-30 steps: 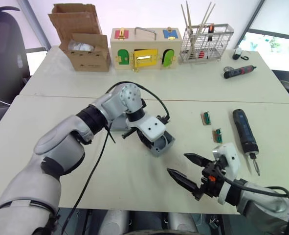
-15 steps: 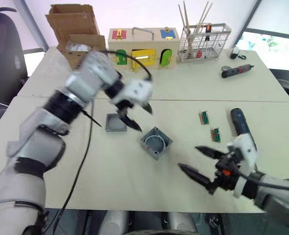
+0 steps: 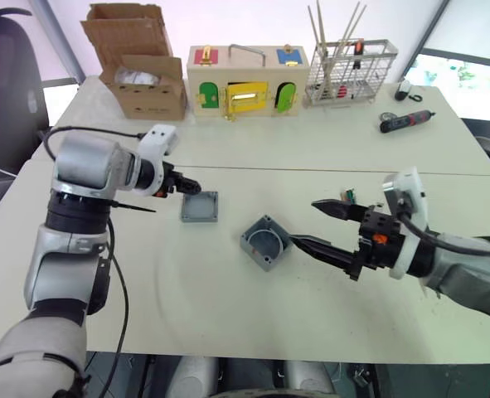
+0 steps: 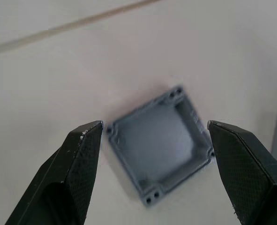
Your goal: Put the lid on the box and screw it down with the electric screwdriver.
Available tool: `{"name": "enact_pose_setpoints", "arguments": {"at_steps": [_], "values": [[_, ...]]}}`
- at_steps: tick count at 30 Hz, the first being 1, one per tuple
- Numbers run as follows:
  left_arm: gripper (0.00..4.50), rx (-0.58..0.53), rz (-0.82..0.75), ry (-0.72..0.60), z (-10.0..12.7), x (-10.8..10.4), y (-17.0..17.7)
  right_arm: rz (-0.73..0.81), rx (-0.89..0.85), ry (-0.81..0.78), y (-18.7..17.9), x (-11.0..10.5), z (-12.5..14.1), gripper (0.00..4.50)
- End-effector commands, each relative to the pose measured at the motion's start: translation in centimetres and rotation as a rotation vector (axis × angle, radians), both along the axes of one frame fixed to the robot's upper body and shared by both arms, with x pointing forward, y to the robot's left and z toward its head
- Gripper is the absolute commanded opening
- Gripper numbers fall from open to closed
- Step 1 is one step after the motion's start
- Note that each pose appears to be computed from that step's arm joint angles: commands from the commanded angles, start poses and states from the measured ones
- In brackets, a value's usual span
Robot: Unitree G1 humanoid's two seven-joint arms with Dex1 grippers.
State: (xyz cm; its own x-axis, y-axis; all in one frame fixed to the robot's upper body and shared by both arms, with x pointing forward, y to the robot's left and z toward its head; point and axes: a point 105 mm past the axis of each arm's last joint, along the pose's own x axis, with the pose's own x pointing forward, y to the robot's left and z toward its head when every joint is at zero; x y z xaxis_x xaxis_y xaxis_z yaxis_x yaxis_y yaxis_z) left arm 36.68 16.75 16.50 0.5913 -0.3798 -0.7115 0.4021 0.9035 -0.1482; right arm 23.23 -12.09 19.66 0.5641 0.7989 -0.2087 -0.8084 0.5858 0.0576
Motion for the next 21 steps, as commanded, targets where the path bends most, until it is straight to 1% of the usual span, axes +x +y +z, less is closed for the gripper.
{"name": "enact_pose_setpoints", "arguments": {"at_steps": [1,4,10,12,15,17,19,20,21], "values": [[3.66,0.019,0.082,-0.038,0.4,0.0,1.2,0.017,0.011,-0.047,0.5,0.4,0.5,4.50],[3.66,0.028,0.099,-0.013,-0.5,0.0,1.3,0.017,0.027,-0.060,0.9,0.6,0.5,4.50],[3.66,0.015,0.087,0.050,-1.4,0.4,0.1,-0.016,0.061,-0.079,1.4,0.4,0.6,4.50],[3.66,0.036,0.082,0.067,-1.7,0.6,-0.1,-0.038,0.071,-0.084,1.5,0.3,0.5,4.50],[3.66,0.090,0.075,0.094,-2.7,1.0,-0.1,-0.074,0.086,-0.093,1.4,0.0,0.6,4.50],[3.66,0.068,0.079,0.140,-3.3,0.9,-0.5,-0.093,0.096,-0.098,1.4,-0.1,0.6,4.50],[3.66,0.073,0.079,0.150,-4.0,1.0,-0.6,-0.117,0.119,-0.096,1.4,-0.2,0.6,4.50],[3.13,0.067,0.070,0.152,-4.2,1.1,-1.0,-0.134,0.120,-0.089,1.3,-0.2,0.2,4.50],[2.90,0.060,0.069,0.152,-4.3,1.3,-1.3,-0.146,0.117,-0.083,1.3,-0.2,-0.1,4.50]]}}
